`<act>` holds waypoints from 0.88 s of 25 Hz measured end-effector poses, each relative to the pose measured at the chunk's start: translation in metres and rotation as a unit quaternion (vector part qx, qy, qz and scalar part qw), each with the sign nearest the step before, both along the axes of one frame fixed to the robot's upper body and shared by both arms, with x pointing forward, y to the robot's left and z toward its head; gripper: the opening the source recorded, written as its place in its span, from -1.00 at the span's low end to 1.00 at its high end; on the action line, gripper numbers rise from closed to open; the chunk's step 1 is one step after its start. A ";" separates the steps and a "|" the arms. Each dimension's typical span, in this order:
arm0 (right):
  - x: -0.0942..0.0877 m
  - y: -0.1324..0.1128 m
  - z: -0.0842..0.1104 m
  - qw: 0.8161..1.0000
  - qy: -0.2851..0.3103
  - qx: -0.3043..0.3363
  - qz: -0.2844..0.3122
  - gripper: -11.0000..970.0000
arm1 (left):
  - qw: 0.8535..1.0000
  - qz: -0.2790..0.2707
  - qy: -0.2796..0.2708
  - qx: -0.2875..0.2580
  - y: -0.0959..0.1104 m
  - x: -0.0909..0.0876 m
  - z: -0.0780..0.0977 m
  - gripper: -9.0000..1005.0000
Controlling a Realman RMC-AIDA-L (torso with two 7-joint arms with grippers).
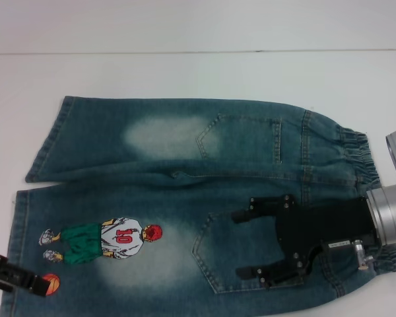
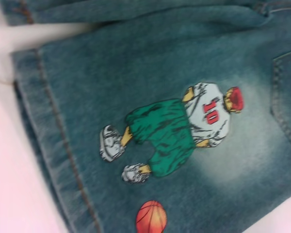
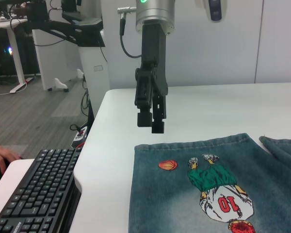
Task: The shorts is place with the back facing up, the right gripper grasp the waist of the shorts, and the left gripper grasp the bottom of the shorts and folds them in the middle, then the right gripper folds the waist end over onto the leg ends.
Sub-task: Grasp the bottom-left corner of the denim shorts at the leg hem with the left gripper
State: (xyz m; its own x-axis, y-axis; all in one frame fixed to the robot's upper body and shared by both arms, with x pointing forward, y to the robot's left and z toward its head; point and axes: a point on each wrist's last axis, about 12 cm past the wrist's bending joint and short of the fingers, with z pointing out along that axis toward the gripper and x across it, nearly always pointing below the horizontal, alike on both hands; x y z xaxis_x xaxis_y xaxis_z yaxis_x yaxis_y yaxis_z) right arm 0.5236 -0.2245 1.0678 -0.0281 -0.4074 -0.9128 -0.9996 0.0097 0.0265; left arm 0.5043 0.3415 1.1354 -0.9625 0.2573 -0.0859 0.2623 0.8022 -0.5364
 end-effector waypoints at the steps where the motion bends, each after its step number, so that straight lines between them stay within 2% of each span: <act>1: 0.000 0.000 0.000 1.000 0.000 0.000 0.000 0.87 | 1.000 0.002 0.003 0.004 0.000 0.000 0.000 0.80; 10: 0.000 0.000 0.000 1.000 -0.004 -0.002 0.004 0.87 | 0.999 0.011 0.024 0.047 0.000 -0.001 -0.007 0.80; 22: -0.002 0.001 -0.001 1.000 -0.004 -0.002 0.008 0.87 | 0.997 0.017 0.031 0.064 -0.005 0.002 -0.015 0.80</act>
State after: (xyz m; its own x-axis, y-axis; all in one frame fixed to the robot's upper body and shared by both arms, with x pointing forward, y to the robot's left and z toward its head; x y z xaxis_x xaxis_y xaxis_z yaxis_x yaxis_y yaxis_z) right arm 0.5217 -0.2234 1.0665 -0.0148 -0.4114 -0.9113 -0.9998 -0.0072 0.0194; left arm 0.5059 0.3367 1.1206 -0.9732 0.2299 0.0054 0.2038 0.8732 -0.4427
